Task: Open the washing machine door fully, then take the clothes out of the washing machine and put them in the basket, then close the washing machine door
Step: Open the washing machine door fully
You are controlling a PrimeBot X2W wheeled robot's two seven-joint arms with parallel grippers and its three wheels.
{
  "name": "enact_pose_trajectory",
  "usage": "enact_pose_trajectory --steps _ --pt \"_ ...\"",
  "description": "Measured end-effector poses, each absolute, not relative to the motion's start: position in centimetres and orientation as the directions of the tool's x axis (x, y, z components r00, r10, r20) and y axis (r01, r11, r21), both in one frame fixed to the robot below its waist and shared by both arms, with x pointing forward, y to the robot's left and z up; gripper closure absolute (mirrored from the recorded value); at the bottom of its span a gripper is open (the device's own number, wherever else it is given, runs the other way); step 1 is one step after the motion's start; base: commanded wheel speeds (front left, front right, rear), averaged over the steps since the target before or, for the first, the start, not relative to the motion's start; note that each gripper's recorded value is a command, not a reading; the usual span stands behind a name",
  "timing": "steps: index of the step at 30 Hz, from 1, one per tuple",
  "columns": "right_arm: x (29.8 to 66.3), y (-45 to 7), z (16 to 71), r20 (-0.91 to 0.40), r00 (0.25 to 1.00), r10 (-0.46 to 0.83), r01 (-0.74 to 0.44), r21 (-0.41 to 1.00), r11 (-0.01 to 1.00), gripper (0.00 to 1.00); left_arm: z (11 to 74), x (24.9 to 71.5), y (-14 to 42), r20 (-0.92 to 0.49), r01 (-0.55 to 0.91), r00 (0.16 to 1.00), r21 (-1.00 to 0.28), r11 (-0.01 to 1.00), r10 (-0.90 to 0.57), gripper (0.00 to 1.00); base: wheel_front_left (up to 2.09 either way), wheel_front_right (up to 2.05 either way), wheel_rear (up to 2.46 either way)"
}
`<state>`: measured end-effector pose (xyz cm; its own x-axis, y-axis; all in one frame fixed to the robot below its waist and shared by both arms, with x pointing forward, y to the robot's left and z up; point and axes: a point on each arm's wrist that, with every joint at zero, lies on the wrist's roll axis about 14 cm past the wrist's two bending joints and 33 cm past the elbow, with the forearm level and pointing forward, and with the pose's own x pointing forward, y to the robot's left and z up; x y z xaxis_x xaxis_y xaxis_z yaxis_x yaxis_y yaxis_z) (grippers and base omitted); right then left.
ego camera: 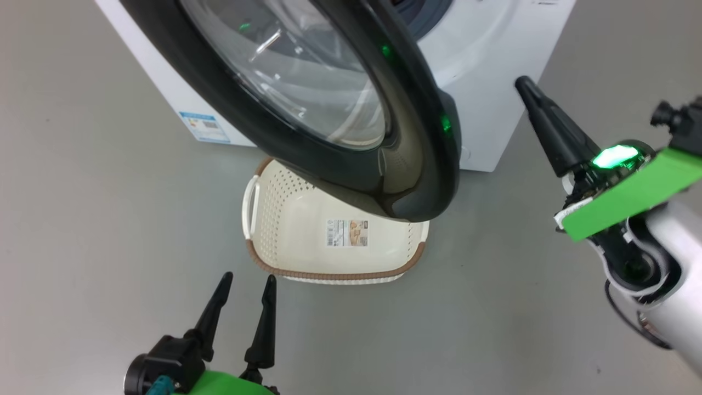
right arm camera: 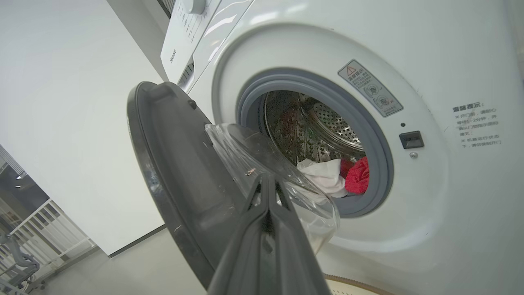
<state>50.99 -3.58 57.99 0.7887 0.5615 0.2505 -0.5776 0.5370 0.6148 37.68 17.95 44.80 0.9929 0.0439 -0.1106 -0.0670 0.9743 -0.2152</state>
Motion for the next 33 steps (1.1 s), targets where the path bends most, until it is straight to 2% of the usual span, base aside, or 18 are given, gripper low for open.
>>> enact_pose_trajectory --steps 5,10,16,24,33 --pt "51.8 -1.6 57.6 0.164 0.726 0.668 -0.557 0.710 0.431 1.00 44.5 37.9 18.3 -0.121 -0.081 0.991 -0.223 0.971 0.055 0.00 0.00 0.00 0.00" --pt "52.2 0.0 57.0 0.072 0.630 0.773 -0.480 0.819 0.315 1.00 44.2 38.4 18.2 -0.127 -0.078 0.991 -0.218 0.973 0.051 0.00 0.00 0.00 0.00" --pt "51.9 0.8 55.0 -0.017 0.511 0.859 -0.366 0.901 0.235 1.00 43.8 38.8 18.2 -0.137 -0.085 0.989 -0.220 0.972 0.055 0.00 0.00 0.00 0.00" --pt "51.2 2.2 54.3 -0.045 0.390 0.920 -0.326 0.928 0.183 1.00 43.6 38.8 18.3 -0.144 -0.092 0.988 -0.225 0.970 0.060 0.00 0.00 0.00 0.00" --pt "49.2 4.0 53.9 -0.056 0.309 0.949 -0.331 0.929 0.162 1.00 44.4 38.3 18.9 -0.128 -0.112 0.988 -0.226 0.968 0.084 0.00 0.00 0.00 0.00"
